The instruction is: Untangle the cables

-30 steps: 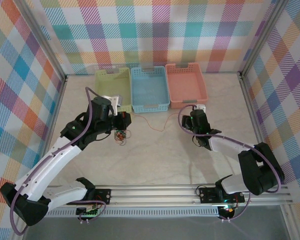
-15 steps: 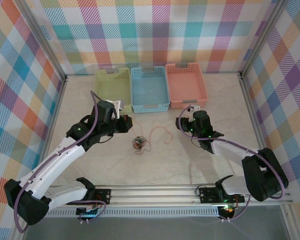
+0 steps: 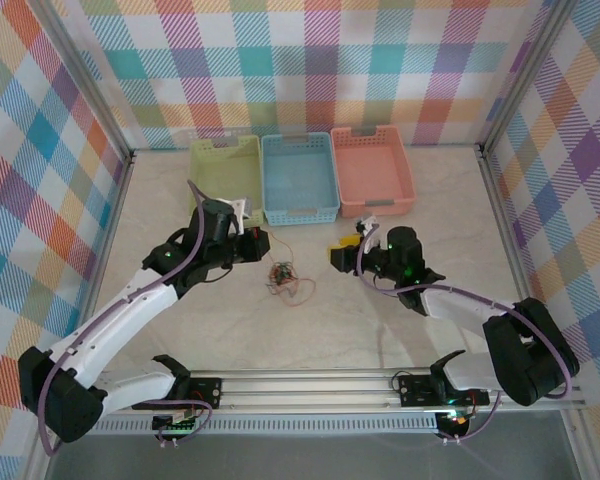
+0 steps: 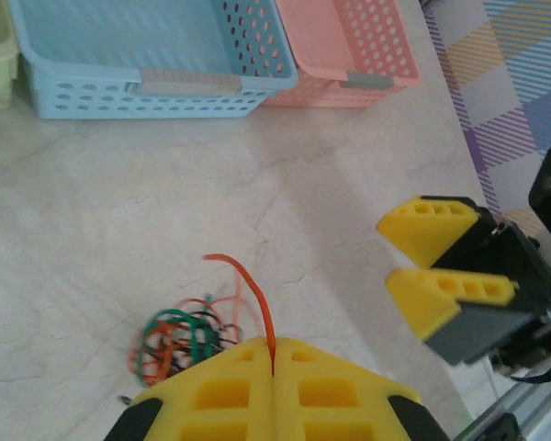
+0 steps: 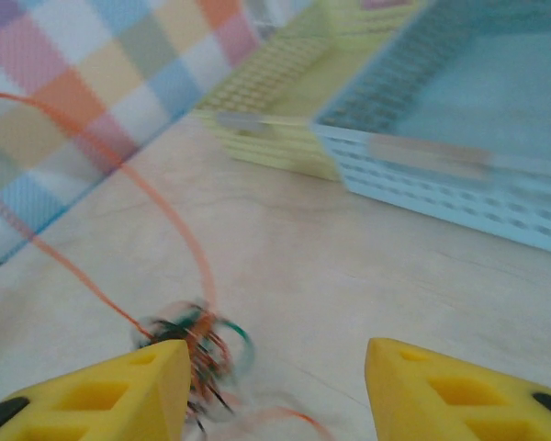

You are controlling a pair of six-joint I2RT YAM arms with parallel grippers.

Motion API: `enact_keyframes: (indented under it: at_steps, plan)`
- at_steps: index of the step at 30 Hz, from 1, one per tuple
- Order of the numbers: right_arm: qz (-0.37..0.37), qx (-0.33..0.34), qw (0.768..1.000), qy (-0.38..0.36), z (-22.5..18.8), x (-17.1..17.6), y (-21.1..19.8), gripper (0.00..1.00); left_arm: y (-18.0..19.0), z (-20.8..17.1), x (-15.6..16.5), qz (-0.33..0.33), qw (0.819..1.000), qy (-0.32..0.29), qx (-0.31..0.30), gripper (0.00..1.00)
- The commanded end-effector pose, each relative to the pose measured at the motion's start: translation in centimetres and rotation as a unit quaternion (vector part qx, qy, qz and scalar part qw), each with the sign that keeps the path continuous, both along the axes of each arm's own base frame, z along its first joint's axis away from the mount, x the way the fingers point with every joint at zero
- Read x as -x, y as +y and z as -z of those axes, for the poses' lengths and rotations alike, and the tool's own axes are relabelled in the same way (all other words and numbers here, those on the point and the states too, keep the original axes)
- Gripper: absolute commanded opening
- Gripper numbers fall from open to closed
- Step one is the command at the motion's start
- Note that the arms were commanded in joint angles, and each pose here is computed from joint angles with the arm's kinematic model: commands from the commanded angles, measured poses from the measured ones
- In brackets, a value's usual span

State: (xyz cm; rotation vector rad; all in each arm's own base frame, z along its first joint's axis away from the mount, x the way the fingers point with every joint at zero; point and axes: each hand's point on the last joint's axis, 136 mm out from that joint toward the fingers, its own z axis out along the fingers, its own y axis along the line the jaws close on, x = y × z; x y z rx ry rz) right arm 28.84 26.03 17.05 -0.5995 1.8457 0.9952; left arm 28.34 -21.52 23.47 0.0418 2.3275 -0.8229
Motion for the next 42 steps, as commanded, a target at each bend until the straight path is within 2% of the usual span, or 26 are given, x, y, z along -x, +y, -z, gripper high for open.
enact_keyframes:
  at_steps: [1, 7, 11, 19, 29, 33, 42]
  plan:
    - [-0.088, -0.034, 0.993, -0.064, -2.9, 2.9, 2.3, 0.53, -1.1, -0.4, -0.8, 0.008, 0.999, 0.001, 0.036, 0.00]
    - [-0.134, -0.021, 0.988, -0.074, -2.4, 4.4, 4.5, 0.53, -3.1, 1.0, -0.7, 0.031, 0.997, 0.035, 0.059, 0.00]
    - [-0.168, -0.022, 0.983, -0.075, -2.0, 5.1, 5.7, 0.54, -4.3, 0.5, -0.5, 0.041, 0.996, 0.028, 0.069, 0.00]
    - [-0.169, -0.015, 0.977, -0.131, -1.8, 5.6, 6.6, 0.54, -7.1, -0.2, 0.9, 0.072, 0.993, 0.035, 0.086, 0.00]
    - [-0.150, 0.000, 0.978, -0.145, -1.5, 5.2, 6.6, 0.53, -9.7, -3.3, 3.6, 0.110, 0.988, 0.013, 0.107, 0.00]
    - [-0.166, 0.003, 0.976, -0.142, -1.3, 5.6, 6.8, 0.51, -10.0, -5.0, 4.4, 0.118, 0.987, 0.000, 0.111, 0.00]
    - [-0.181, 0.012, 0.974, -0.134, -0.9, 5.9, 7.1, 0.39, -10.8, -8.9, 5.4, 0.138, 0.980, -0.023, 0.141, 0.00]
